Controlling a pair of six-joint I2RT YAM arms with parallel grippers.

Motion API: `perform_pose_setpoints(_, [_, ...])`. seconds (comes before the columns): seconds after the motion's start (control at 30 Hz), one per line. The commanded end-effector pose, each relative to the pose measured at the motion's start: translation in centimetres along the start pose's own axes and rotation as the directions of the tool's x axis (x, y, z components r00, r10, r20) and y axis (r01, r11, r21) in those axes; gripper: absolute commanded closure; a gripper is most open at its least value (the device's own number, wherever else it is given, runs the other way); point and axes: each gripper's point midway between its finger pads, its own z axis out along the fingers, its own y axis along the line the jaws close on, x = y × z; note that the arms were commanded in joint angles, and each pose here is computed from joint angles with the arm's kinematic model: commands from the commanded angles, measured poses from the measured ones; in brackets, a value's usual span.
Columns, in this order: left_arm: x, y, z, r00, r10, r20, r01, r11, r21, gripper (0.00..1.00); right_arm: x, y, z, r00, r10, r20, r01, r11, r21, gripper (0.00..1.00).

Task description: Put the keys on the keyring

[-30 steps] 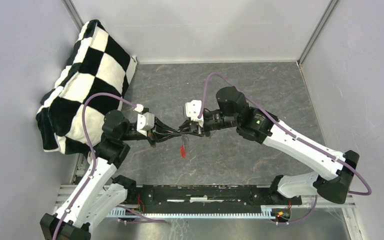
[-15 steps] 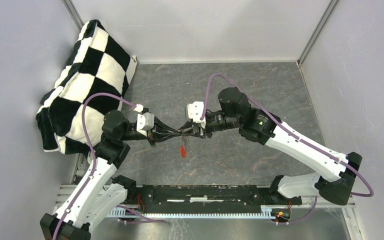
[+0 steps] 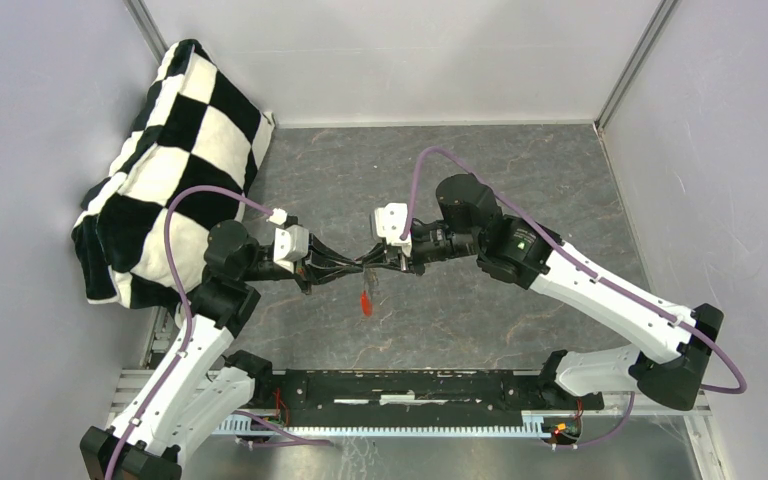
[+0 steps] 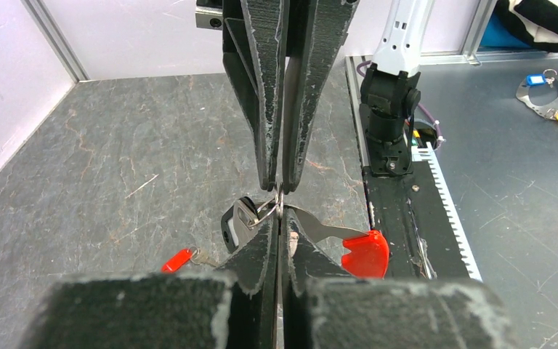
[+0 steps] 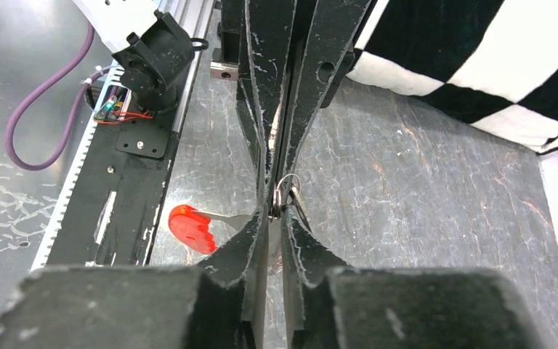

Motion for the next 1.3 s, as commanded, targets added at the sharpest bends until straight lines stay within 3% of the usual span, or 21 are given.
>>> perform_pose_setpoints(0.0, [-2.0,0.2,0.1,0.998,0.047,0.033,-0.047,0.999,-0.005,0.98,-1.1,-0.4,0.2,0.999,-0.013,0.030,0.014,1.000,-0.005,0.88])
perform_pose_setpoints(0.23, [-2.2,0.2,0.1,0.998,0.054,0.035,-0.054,0.999,-0.002,0.98,-0.6,-0.4,0.4,1.000,0.003,0.016,-0.003,1.000,-0.006,0.92])
perform_pose_setpoints(0.33, [-2.2,0.2,0.1,0.998,0.055,0.035,-0.055,0.999,0.001,0.98,-0.9,-0.5,0.3,1.000,-0.005,0.029,0.004,1.000,0.005,0.99])
perform_pose_setpoints(0.53, [-2.1,0.0,0.1,0.998,0.052,0.031,-0.052,0.999,0.010,0.98,-1.1,-0.3,0.4,0.999,0.001,0.046,0.000,1.000,-0.008,1.00])
perform_pose_setpoints(0.57, [-1.9,0.0,0.1,0.999,0.046,0.022,-0.047,0.999,0.012,0.94,-1.1,-0.4,0.3,0.999,0.002,0.045,-0.002,1.000,-0.004,1.00])
perform_pose_setpoints(0.7, [-0.4,-0.2,-0.3,0.997,0.051,-0.049,-0.050,0.999,0.022,0.63,-1.4,-0.6,-0.4,0.999,0.016,0.046,-0.017,1.000,0.014,1.00])
perform_pose_setpoints(0.83, [0.3,-0.7,-0.5,0.996,0.044,-0.083,-0.041,0.998,0.037,0.59,-1.0,-0.2,-0.6,0.999,0.041,0.016,-0.041,0.999,-0.004,1.00])
perform_pose_setpoints(1.0, [1.3,-1.2,-1.1,0.989,0.084,-0.120,-0.080,0.996,0.035,0.59,-0.6,0.1,-0.8,0.998,0.059,-0.018,-0.059,0.998,-0.022,1.00])
perform_pose_setpoints(1.27, [2.3,-0.1,-2.0,0.957,0.216,-0.194,-0.223,0.975,-0.016,0.66,-0.6,0.9,-0.8,0.997,0.071,-0.025,-0.072,0.995,-0.070,1.00])
